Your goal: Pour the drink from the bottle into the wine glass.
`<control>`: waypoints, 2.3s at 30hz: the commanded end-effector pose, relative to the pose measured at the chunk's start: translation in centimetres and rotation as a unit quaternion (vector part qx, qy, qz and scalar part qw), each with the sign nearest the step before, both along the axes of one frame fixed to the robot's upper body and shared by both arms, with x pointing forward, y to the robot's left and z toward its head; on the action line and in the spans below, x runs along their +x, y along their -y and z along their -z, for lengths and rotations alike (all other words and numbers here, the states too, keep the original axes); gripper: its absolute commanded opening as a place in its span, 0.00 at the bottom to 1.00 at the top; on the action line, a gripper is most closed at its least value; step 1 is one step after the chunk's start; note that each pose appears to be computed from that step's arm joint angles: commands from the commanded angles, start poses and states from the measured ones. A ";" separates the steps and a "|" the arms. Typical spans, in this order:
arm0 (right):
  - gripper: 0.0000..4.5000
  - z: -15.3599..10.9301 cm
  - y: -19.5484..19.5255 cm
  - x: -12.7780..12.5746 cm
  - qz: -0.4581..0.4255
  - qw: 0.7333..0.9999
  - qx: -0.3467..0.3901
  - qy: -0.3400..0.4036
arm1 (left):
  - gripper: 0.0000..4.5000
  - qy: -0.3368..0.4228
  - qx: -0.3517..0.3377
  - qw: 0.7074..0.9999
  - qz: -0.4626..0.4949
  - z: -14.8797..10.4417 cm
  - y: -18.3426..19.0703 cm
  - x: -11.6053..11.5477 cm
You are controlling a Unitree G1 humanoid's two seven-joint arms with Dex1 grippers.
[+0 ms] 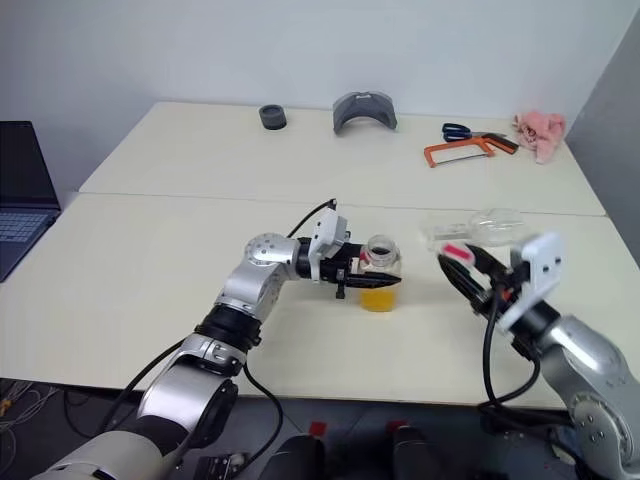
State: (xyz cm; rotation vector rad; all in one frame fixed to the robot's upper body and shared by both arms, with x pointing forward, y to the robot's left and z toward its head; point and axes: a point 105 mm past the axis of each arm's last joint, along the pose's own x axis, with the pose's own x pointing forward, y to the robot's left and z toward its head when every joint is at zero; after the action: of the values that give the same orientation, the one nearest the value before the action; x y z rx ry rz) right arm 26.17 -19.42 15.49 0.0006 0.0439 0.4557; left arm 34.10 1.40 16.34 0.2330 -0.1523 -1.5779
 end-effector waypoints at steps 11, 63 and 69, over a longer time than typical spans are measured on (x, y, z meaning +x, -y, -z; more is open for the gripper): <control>1.00 4.9 3.2 0.3 0.050 0.994 -0.097 -0.030 | 0.37 0.027 -0.053 0.993 -0.100 -3.4 -3.6 1.5; 1.00 -2.1 -17.1 4.5 -0.276 0.950 -0.128 0.067 | 1.00 0.030 -0.061 0.741 -0.668 2.4 -23.5 9.0; 1.00 -0.2 -15.1 3.5 -0.247 0.961 -0.120 0.031 | 1.00 0.035 -0.027 0.746 -0.664 4.4 -23.9 7.2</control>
State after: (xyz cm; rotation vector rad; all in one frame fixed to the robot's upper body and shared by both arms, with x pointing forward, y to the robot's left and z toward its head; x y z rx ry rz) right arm 30.18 -4.10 14.37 -0.2759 0.0904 0.9564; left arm 41.43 25.28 10.73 0.2165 -0.0140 -0.1148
